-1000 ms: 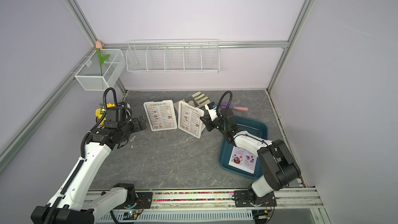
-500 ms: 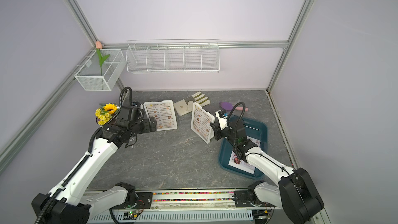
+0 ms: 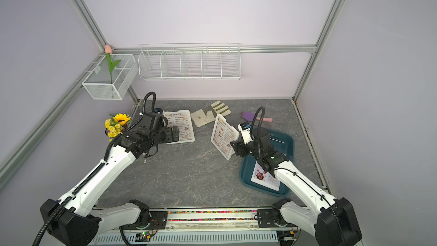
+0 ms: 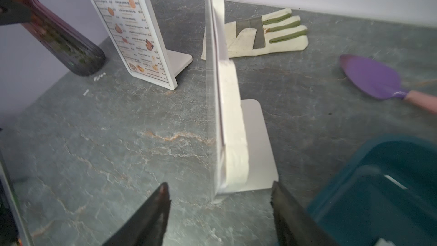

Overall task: Replace the menus in the menu holders
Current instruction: Move the menu holder to the center of the board, then take out the menu from the menu holder.

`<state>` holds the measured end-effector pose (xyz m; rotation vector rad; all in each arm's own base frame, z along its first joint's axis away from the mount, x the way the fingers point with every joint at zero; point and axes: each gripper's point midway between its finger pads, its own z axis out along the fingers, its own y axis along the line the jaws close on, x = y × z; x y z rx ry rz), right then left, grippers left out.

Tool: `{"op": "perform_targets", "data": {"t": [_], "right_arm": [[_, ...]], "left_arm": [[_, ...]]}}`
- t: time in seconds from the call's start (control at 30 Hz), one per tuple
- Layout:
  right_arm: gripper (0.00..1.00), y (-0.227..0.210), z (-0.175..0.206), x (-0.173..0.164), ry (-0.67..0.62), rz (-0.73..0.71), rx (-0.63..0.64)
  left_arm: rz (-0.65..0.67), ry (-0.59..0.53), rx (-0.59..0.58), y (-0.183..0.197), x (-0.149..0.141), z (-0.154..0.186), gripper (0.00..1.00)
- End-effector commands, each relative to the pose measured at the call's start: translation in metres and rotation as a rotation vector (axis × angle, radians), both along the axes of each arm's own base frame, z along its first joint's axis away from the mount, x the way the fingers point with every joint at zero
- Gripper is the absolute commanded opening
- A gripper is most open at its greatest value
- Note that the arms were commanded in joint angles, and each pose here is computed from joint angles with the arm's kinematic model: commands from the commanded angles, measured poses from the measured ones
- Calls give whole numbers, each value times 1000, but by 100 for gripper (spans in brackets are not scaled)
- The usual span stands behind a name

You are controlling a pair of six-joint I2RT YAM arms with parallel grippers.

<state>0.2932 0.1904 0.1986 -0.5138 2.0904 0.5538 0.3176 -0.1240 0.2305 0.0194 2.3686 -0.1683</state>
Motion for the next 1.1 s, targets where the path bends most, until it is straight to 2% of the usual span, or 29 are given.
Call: {"op": "perform_targets", "data": {"t": [0.0,0.07,0.2,0.33,0.63,1.07], "right_arm": [[79,-20,37,-13,29,-32,-52],[78,-16,59,-6,42,-17,-42],[56,3,83,25,77,34,-89],[41,18,92,51,118,72,-128],[36,40,67,69,220,139,-139],[33,52,39,79,277,167,-147]], "left_arm": [[-2,11,18,-2,-3,1,99],[-14,29,37,-4,-5,-4,99],[-23,47,43,-9,-8,-10,99],[-28,43,27,-12,-11,-8,99],[-41,54,24,-15,-17,-11,99],[-42,46,36,-12,-19,-10,99]]}}
